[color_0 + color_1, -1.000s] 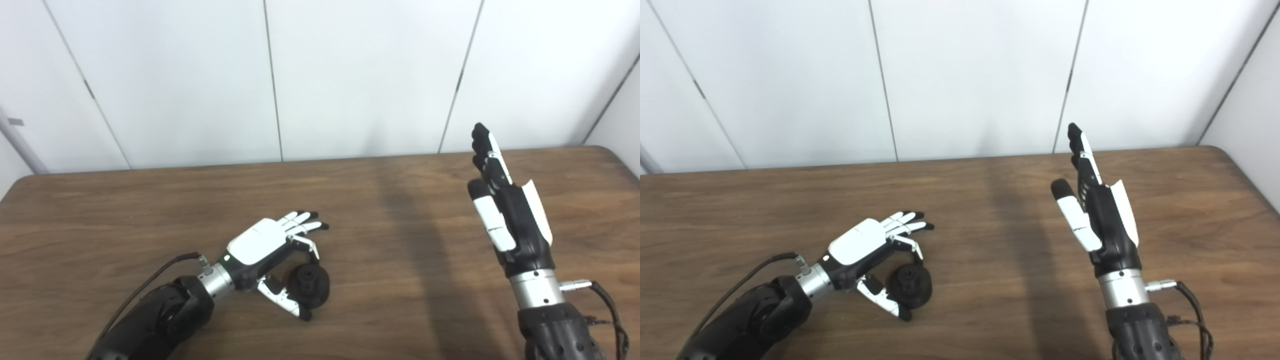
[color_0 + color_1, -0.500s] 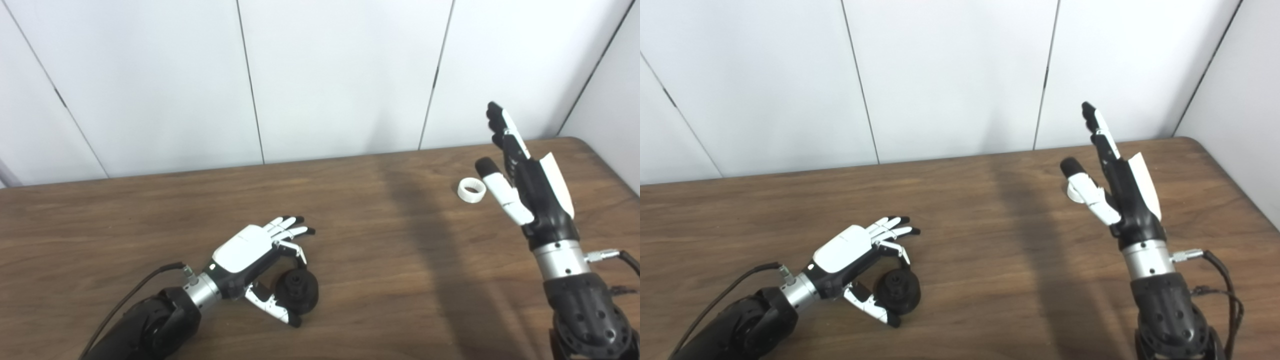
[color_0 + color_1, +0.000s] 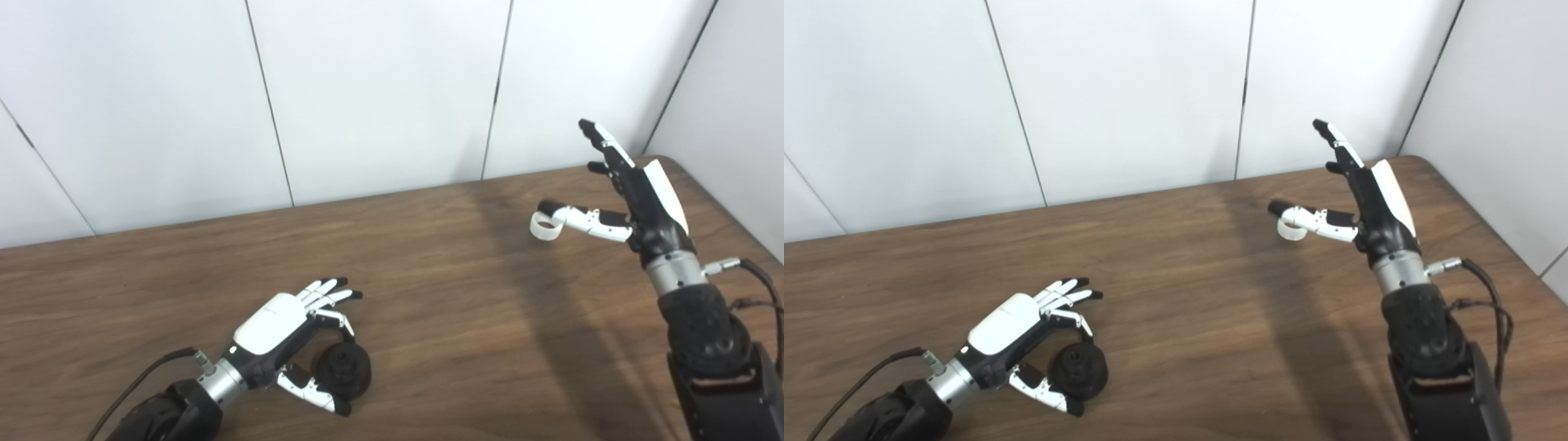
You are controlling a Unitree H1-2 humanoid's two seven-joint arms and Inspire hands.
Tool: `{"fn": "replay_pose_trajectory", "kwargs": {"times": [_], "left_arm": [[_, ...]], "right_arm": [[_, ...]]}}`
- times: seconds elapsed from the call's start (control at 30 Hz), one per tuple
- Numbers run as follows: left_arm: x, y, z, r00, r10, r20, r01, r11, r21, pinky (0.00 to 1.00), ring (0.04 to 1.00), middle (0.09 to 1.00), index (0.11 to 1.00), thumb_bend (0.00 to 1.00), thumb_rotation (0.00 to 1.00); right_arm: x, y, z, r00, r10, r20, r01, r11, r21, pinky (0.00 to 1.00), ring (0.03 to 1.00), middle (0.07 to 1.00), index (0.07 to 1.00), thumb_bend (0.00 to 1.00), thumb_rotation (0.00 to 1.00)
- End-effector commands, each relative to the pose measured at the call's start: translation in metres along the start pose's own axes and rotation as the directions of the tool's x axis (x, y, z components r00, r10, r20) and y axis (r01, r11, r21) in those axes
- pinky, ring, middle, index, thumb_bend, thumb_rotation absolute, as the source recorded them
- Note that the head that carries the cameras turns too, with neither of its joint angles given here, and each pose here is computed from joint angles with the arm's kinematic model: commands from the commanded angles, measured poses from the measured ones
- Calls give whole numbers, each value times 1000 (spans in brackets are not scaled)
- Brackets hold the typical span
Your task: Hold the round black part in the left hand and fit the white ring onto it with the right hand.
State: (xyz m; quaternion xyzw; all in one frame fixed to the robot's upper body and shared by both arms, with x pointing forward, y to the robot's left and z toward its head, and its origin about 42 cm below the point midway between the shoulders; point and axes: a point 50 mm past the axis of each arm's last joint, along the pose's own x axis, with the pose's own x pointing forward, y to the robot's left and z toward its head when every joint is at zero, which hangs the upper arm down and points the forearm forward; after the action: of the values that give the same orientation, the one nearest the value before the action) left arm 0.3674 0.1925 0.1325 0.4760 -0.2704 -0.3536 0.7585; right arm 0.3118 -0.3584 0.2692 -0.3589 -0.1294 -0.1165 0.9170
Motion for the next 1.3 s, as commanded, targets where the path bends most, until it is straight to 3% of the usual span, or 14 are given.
{"fn": "replay_pose_trajectory", "kwargs": {"times": [0.0, 0.27, 0.47, 0.6, 1.03, 1.27], "left_arm": [[-6, 4, -7, 1000, -14, -18, 15, 1000, 25, 1000, 1000, 928, 481, 525, 66], [-8, 4, -9, 1000, -19, -22, 19, 1000, 17, 1000, 1000, 927, 481, 524, 65], [-11, 6, -10, 999, -19, -26, 20, 1000, 9, 1000, 1000, 926, 481, 524, 65], [-12, 5, -10, 999, -25, -27, 26, 1000, 9, 1000, 1000, 926, 481, 525, 64], [-14, 4, -8, 999, -44, -24, 45, 999, 5, 1000, 1000, 927, 481, 525, 65], [-15, 4, -8, 998, -49, -25, 49, 999, 3, 1000, 1000, 927, 481, 525, 65]], "right_arm": [[16, -25, 10, 996, -26, 80, 35, 994, -106, 878, 926, 923, 848, 746, 254], [41, -37, -5, 997, 54, 61, -32, 950, -311, 850, 915, 865, 742, 817, 145], [66, -43, -11, 989, 145, 19, -123, 894, -431, 837, 927, 861, 726, 871, 165], [81, -46, -9, 975, 219, -27, -203, 843, -498, 879, 964, 877, 716, 915, 179], [115, -20, -13, 932, 347, -108, -326, 668, -669, 993, 1000, 921, 722, 924, 238], [126, -7, -14, 917, 375, -135, -358, 626, -693, 1000, 1000, 943, 725, 954, 220]]}}
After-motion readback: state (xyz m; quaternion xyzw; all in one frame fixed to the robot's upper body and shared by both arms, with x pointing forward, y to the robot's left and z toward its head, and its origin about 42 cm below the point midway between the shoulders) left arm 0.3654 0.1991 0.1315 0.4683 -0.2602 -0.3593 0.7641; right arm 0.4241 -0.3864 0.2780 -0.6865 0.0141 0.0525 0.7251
